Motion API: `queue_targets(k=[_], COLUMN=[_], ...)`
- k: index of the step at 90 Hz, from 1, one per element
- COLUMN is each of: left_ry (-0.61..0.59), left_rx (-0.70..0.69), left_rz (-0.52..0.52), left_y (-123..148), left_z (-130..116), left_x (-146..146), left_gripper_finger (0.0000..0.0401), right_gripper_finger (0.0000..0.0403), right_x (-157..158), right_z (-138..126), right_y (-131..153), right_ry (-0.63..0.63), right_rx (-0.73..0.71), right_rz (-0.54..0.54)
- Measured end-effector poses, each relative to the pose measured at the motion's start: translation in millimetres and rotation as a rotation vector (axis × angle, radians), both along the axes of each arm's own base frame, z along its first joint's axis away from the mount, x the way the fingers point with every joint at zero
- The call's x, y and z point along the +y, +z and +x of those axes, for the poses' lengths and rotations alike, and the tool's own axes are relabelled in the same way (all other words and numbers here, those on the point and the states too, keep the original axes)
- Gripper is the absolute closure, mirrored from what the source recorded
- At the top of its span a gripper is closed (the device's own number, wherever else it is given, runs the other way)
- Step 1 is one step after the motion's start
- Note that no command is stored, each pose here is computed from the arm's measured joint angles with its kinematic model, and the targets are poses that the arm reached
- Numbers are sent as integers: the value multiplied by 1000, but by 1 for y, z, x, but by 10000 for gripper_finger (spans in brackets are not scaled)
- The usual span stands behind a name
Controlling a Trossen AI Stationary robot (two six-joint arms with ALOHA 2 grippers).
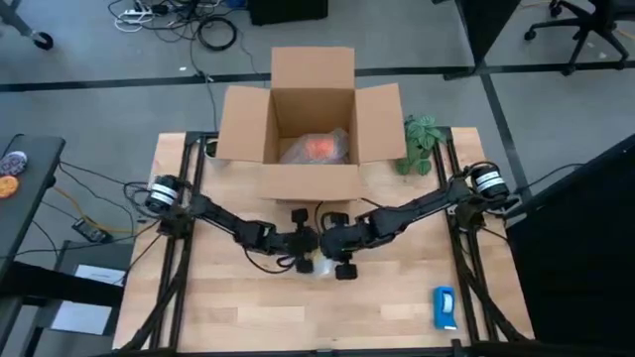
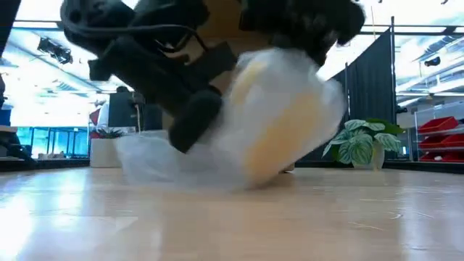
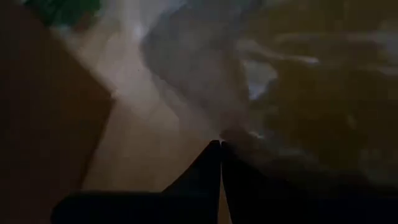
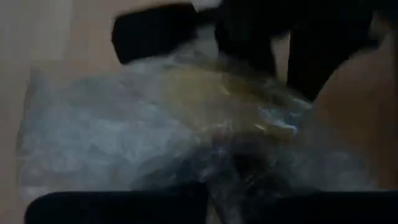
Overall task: Wrap mug
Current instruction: Wrap the yellow mug with the bubble wrap
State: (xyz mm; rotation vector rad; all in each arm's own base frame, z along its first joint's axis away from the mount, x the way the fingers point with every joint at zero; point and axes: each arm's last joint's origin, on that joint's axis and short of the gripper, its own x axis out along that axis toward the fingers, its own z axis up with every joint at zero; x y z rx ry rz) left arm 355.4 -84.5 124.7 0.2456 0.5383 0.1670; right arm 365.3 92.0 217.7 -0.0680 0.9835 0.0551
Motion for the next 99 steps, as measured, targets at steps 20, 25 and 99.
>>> queue_targets(k=[20, 25, 99], left_ry=[-1, 23, 237], left_rx=[-98, -112, 194], left_rz=[-1, 13, 255], left_y=[-16, -19, 43], left_z=[45, 57, 54], left_x=[-9, -9, 46], left_gripper_finger=[401, 401, 401], right_gripper_finger=[362, 362, 371], right_x=[6, 7, 40], right_z=[-9, -13, -24], right_y=[8, 6, -17], right_ry=[62, 68, 9], right_rx=[169, 218, 306], right_rz=[-16, -13, -135])
